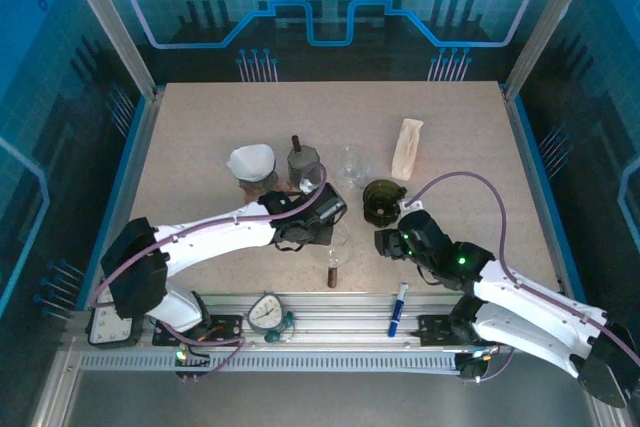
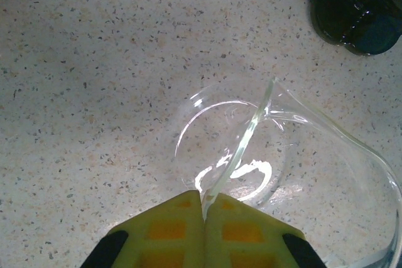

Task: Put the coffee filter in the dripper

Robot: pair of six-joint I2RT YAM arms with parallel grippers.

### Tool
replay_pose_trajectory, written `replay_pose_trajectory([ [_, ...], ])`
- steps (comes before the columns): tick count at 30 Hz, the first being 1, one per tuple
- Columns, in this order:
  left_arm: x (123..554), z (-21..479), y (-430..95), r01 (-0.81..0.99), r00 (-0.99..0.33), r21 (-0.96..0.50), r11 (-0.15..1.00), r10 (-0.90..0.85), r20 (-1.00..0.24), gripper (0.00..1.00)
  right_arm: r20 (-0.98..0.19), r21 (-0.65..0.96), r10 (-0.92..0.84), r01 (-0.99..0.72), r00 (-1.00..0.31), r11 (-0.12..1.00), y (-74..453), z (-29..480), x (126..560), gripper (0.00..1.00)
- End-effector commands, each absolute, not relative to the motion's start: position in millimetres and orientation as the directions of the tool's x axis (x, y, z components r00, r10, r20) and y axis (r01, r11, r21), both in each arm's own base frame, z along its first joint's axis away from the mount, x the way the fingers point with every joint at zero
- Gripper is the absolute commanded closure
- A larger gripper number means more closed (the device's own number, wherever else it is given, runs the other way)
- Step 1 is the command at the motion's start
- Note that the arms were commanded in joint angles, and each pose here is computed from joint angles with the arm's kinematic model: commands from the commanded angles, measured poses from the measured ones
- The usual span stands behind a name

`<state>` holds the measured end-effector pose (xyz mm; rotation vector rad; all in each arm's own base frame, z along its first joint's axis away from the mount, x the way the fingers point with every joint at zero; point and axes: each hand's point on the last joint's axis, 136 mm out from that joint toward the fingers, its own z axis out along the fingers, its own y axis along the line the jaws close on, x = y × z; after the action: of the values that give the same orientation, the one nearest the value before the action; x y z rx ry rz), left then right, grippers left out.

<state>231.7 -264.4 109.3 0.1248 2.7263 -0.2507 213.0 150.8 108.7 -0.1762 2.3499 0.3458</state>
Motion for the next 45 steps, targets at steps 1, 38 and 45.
replay_pose_trajectory([
  [1,230,111,-273,0.150,-0.919,-0.172,0.974,0.073,-0.388,0.91,-0.713,0.175,-0.013,-0.196,-0.701,0.965,141,128,221,0.34],
  [38,202,205,-179,0.109,-0.685,-0.475,0.873,-0.280,-0.672,0.01,-0.512,0.248,0.206,0.086,-0.834,0.965,115,76,320,0.83],
  [45,199,199,-176,0.103,-0.693,-0.476,0.873,-0.281,-0.664,0.01,-0.527,0.261,0.185,0.049,-0.829,0.964,111,96,308,1.00],
])
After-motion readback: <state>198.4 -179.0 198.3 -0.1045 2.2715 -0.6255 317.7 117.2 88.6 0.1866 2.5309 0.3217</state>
